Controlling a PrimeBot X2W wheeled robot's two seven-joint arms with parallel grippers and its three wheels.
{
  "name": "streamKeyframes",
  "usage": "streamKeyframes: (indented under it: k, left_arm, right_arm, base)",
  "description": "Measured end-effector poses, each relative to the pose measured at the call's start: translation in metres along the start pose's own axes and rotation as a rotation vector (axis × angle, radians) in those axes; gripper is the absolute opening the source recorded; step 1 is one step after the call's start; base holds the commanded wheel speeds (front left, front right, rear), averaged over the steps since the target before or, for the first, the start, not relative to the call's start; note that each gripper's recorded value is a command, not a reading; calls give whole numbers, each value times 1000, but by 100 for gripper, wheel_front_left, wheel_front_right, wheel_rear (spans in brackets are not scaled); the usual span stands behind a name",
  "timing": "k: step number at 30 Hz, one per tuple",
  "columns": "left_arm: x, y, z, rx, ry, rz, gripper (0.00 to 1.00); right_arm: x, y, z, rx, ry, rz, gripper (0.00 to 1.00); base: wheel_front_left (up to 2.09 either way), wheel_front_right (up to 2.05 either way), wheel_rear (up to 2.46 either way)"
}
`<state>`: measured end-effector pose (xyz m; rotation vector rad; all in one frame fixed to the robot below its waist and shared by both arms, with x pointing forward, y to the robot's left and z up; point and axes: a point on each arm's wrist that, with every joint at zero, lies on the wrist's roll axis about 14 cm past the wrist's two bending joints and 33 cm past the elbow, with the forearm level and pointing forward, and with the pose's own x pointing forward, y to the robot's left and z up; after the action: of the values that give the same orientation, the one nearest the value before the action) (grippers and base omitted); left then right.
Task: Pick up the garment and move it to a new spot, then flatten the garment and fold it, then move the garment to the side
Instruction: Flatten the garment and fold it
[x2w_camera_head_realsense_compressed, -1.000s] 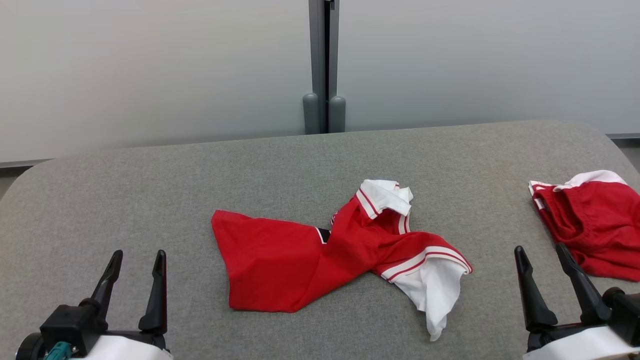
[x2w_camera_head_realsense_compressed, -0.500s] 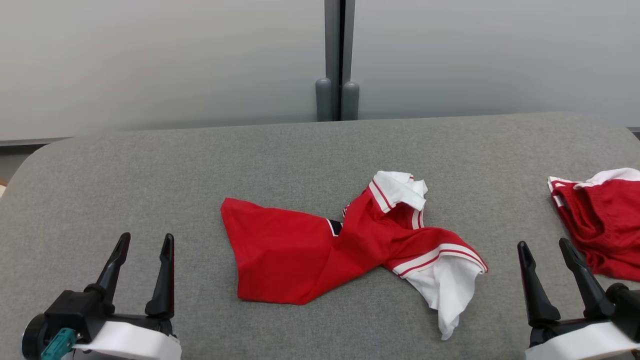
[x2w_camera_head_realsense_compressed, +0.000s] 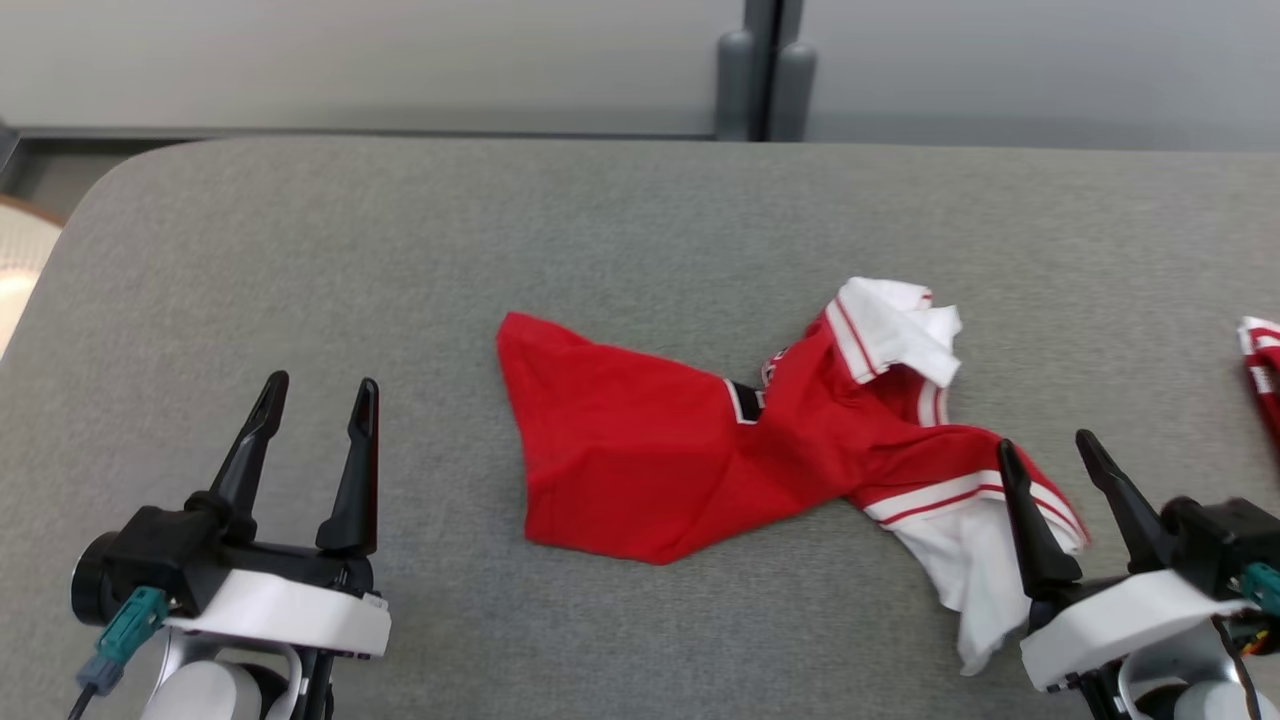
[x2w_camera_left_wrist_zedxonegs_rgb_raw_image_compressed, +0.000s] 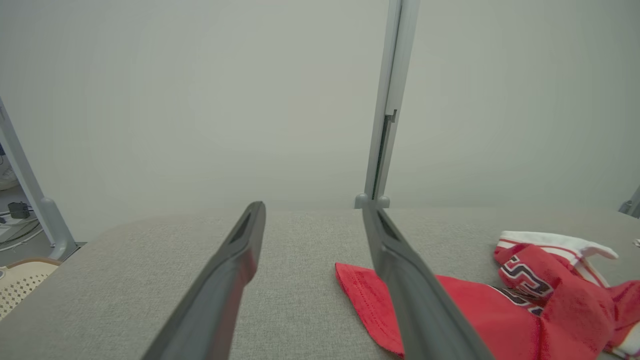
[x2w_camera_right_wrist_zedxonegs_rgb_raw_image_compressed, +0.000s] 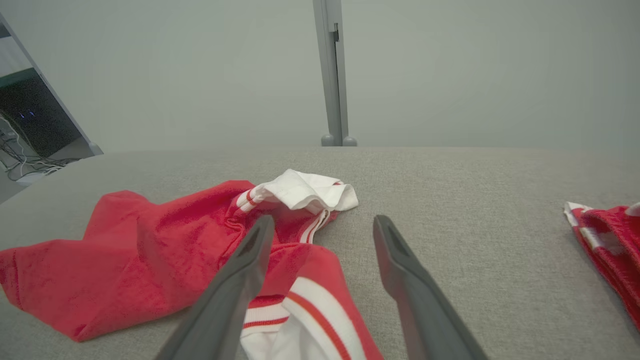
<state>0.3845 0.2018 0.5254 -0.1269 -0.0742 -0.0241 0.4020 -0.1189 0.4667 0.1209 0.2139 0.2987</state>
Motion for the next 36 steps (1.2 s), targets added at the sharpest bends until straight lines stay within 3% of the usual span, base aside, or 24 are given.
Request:
streamKeyframes:
  k: [5, 17, 18, 19, 20, 29, 36]
  left_arm:
    - [1, 16, -9, 8, 18, 46, 100]
    - [4, 35, -19, 15, 35, 99, 100]
    - [3, 36, -20, 15, 38, 101, 100]
    - [3, 37, -21, 17, 39, 104, 100]
    - [3, 37, -21, 17, 37, 104, 100]
    - [5, 30, -17, 14, 22, 70, 100]
    - [5, 18, -10, 5, -1, 32, 100]
  right_arm:
    - [30, 13, -29, 23, 91, 63, 100]
    - [95, 29, -43, -23, 124, 146, 99]
    - [97, 30, -42, -24, 121, 148, 45]
    - [98, 30, -43, -25, 119, 149, 14]
    - [97, 29, -42, -24, 110, 146, 0]
    - [84, 23, 1, -55, -60, 125, 0]
    - [36, 1, 26, -68, -144, 39, 0]
  base:
    - [0, 0, 0]
    - [0, 0, 0]
    - [0, 0, 0]
    - [0, 0, 0]
    - [0, 0, 0]
    - [0, 0, 0]
    - [0, 0, 0]
